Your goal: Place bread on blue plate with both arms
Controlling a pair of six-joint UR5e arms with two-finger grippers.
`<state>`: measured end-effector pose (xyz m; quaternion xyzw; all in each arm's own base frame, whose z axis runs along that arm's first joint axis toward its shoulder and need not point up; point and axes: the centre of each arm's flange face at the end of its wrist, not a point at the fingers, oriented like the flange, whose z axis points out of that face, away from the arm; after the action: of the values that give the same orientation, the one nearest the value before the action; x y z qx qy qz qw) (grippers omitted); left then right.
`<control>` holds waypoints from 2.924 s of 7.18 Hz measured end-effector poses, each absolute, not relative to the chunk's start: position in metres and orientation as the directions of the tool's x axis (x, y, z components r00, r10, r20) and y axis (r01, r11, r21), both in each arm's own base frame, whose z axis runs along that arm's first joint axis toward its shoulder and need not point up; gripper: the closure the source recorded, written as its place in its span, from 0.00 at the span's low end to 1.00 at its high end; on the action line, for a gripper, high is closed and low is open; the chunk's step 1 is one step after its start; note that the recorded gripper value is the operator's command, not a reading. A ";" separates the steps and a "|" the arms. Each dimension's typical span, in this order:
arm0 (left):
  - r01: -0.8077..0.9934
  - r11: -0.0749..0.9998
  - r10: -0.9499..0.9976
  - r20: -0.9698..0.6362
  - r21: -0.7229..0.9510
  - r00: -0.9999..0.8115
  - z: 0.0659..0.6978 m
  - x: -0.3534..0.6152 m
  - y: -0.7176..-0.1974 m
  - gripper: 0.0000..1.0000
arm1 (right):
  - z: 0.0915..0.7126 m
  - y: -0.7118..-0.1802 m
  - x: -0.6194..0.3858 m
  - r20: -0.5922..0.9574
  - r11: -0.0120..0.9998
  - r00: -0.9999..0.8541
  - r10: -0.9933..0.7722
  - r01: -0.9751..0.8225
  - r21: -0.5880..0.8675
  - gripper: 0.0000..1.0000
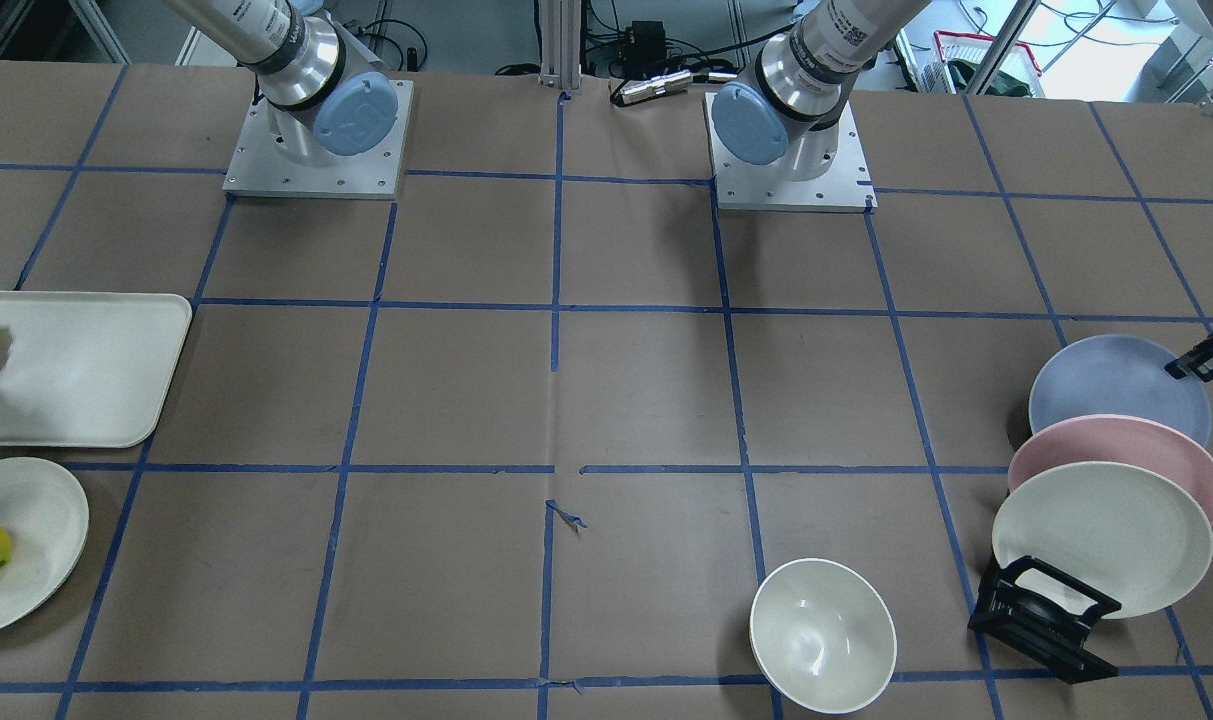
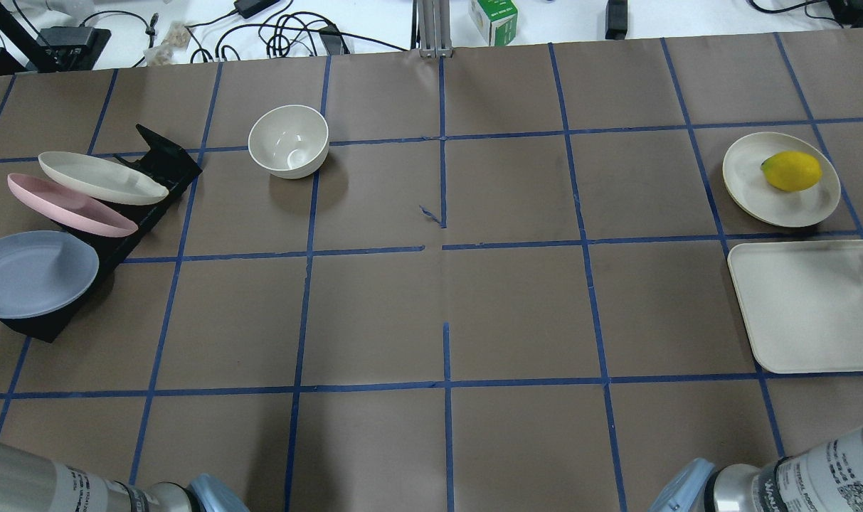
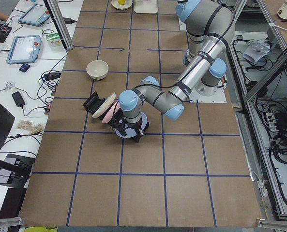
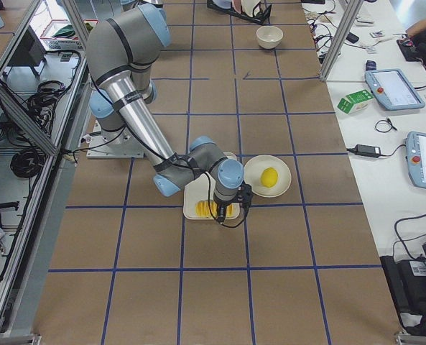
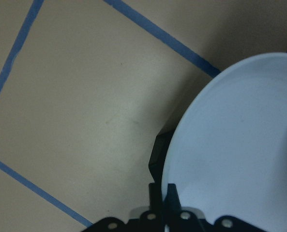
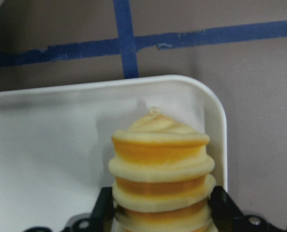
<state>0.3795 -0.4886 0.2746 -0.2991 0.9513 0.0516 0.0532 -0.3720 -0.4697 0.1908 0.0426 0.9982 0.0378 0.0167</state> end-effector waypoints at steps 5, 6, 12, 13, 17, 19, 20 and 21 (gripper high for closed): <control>-0.551 0.816 -0.529 -0.156 0.174 -0.834 0.409 0.340 -0.460 1.00 | 0.265 -0.482 -0.323 -0.014 0.998 -0.999 0.046 0.046 0.035 1.00; -0.547 0.818 -0.525 -0.158 0.179 -0.837 0.436 0.307 -0.453 1.00 | 0.293 -0.487 -0.292 -0.009 0.998 -0.999 0.051 0.051 0.031 1.00; -0.262 0.950 -0.278 0.077 0.169 -0.958 0.393 -0.019 -0.504 1.00 | 0.415 -0.527 -0.077 0.002 0.992 -0.992 0.125 0.125 0.029 1.00; -0.232 0.968 -0.244 0.133 0.097 -0.961 0.357 -0.076 -0.516 1.00 | 0.420 -0.533 -0.041 -0.004 0.991 -0.991 0.133 0.133 0.023 1.00; -0.144 0.989 -0.151 0.264 0.044 -0.953 0.244 -0.209 -0.498 1.00 | 0.410 -0.540 0.082 -0.058 0.986 -0.985 0.163 0.160 0.042 1.00; -0.121 0.991 -0.132 0.261 0.058 -0.956 0.223 -0.228 -0.491 0.40 | 0.389 -0.544 0.138 -0.054 0.984 -0.983 0.173 0.170 0.052 1.00; -0.117 0.992 -0.124 0.266 0.042 -0.956 0.219 -0.231 -0.494 0.00 | 0.374 -0.548 0.165 -0.054 0.989 -0.988 0.146 0.143 0.047 1.00; -0.115 0.993 -0.112 0.275 0.005 -0.955 0.219 -0.232 -0.500 0.00 | 0.360 -0.551 0.188 -0.055 0.993 -0.992 0.114 0.111 0.044 1.00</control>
<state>-0.2325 -0.4998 0.2190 -0.0574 0.9886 -0.0058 -0.1389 0.1876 -0.5514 0.3597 0.0564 0.9978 0.0203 0.0287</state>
